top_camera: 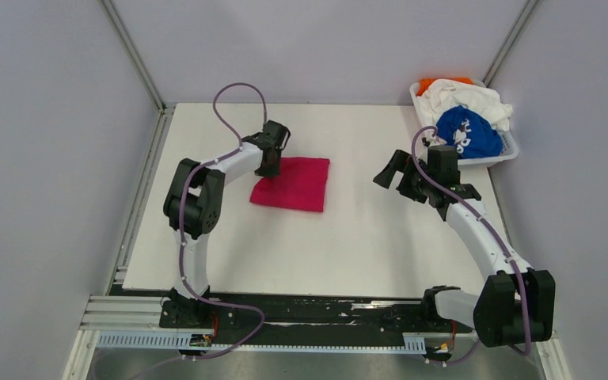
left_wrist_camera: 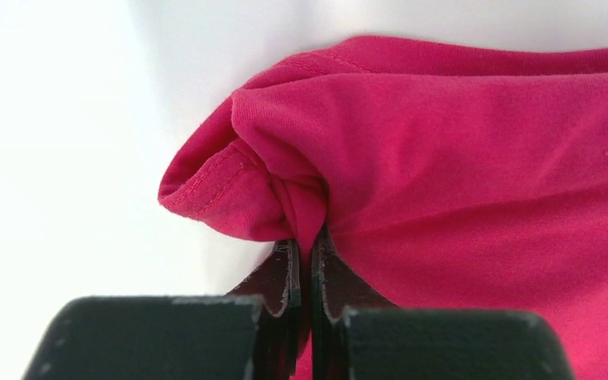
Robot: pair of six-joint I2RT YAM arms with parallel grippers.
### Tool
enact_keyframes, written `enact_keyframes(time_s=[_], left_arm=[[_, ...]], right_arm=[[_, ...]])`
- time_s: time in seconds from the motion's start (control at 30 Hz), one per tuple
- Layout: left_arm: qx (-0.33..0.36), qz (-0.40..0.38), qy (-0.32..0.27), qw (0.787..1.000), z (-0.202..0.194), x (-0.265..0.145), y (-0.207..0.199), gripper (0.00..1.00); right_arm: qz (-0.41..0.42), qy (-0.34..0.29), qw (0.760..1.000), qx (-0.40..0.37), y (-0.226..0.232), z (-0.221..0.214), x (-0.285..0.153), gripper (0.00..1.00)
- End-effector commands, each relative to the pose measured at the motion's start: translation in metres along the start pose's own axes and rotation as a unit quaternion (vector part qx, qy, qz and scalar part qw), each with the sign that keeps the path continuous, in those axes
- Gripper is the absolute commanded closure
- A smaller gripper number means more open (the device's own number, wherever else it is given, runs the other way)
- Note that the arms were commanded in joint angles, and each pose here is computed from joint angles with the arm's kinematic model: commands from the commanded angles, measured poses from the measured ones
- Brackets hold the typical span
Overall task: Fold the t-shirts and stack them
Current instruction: Put the neatly folded tshirt into the corner of the board with the left arm
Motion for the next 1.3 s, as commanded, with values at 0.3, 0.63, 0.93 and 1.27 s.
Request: enact_keyframes(time_s=[0.3, 0.63, 0.93, 1.27], left_arm=[[0.041, 0.110, -0.110, 0.987, 0.091, 0.001, 0.154, 1.00], [0.008, 0.166, -0.113, 0.980, 0.117, 0.028, 0.227, 1.00], [-0.079, 0.215, -0.122, 0.966, 0.128, 0.045, 0.292, 1.00], [-0.071, 0.282, -0.112, 0.950, 0.133, 0.054, 0.327, 0.97]], right_arm=[[-0.069, -0.083, 0.993, -0.051, -0.013, 0.041, 0.006, 0.00], [-0.088, -0.085, 0.991, -0.048, -0.018, 0.043, 0.011, 0.00], [-0.104, -0.090, 0.990, -0.037, -0.023, 0.044, 0.013, 0.00], [-0.112, -0.094, 0.989, -0.034, -0.025, 0.047, 0.014, 0.00]])
Point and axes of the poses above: each gripper's point midway between its finger pads, its own x axis out along the fingers, its own y axis along the line the jaws close on, z = x × y, the point moved 5 cm from there along -x, back along the fingers, and after that the axes turned 3 degrees about x, right-handed, at the moved point
